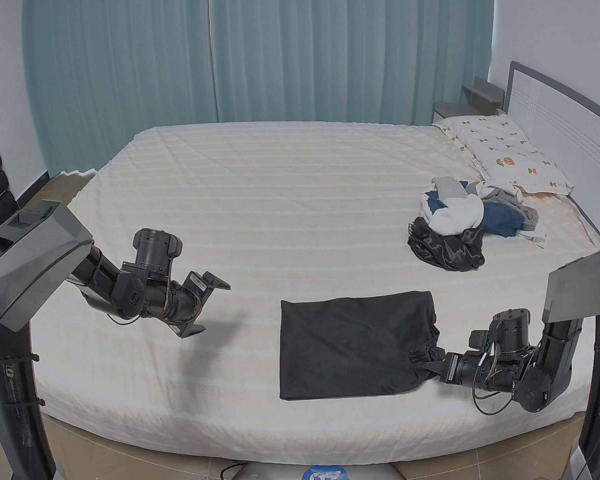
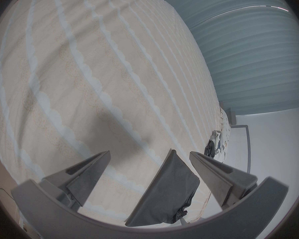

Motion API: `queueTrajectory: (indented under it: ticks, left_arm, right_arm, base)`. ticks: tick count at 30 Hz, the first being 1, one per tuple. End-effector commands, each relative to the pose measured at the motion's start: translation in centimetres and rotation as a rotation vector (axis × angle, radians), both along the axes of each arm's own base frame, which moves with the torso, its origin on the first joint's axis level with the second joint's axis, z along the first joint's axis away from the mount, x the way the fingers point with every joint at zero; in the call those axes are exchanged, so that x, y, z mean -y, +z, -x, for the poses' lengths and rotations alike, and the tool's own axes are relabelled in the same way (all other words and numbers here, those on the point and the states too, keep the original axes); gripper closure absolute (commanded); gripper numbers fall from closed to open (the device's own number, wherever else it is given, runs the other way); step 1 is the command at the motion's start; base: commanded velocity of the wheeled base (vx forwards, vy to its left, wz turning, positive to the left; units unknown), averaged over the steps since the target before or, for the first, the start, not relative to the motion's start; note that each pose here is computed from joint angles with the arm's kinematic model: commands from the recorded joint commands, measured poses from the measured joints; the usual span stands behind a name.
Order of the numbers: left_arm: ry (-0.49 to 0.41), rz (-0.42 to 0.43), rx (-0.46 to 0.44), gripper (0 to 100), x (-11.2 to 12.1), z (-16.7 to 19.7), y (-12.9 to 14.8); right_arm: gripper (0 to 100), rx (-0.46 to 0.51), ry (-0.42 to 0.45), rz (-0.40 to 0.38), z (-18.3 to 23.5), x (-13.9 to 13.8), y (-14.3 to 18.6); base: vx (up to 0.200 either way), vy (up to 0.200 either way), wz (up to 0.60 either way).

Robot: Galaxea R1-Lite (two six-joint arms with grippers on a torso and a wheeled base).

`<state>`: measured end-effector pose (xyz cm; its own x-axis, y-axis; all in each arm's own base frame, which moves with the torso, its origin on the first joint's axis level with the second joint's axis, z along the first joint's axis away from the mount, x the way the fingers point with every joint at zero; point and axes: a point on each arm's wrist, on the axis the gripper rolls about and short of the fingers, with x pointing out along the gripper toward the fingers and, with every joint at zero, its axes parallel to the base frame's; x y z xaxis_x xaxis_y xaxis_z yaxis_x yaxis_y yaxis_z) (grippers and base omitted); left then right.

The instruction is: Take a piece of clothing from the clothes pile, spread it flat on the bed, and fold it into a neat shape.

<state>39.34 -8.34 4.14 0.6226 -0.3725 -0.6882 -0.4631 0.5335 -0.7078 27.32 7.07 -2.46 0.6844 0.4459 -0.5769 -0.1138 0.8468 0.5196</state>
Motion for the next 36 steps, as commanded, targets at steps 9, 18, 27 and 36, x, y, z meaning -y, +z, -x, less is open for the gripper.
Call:
queueTrajectory:
  ticks: [9,18,27,36]
  left_arm:
    - [0.001,0.000,-0.002,0,0.0,0.0,-0.1]
    - [0.001,0.000,-0.002,0,0.0,0.0,-0.1]
    - [0.001,0.000,-0.001,0,0.0,0.0,-0.1]
    - [0.001,0.000,0.001,0,0.0,-0.1,0.0]
  right_arm:
    - [100,0.013,-0.035,0.064,1.1,3.4,-0.4]
    - [0,0.050,-0.009,0.087,1.8,3.5,-0.5]
    - [0,0.171,-0.031,0.076,1.5,3.5,1.3]
    - [0,0.159,-0.083,0.193,-1.3,0.7,-1.7]
  base:
    - [0.000,0.000,0.00]
    - [0.000,0.000,0.00]
    - [0.000,0.000,0.00]
    - [0.000,0.000,0.00]
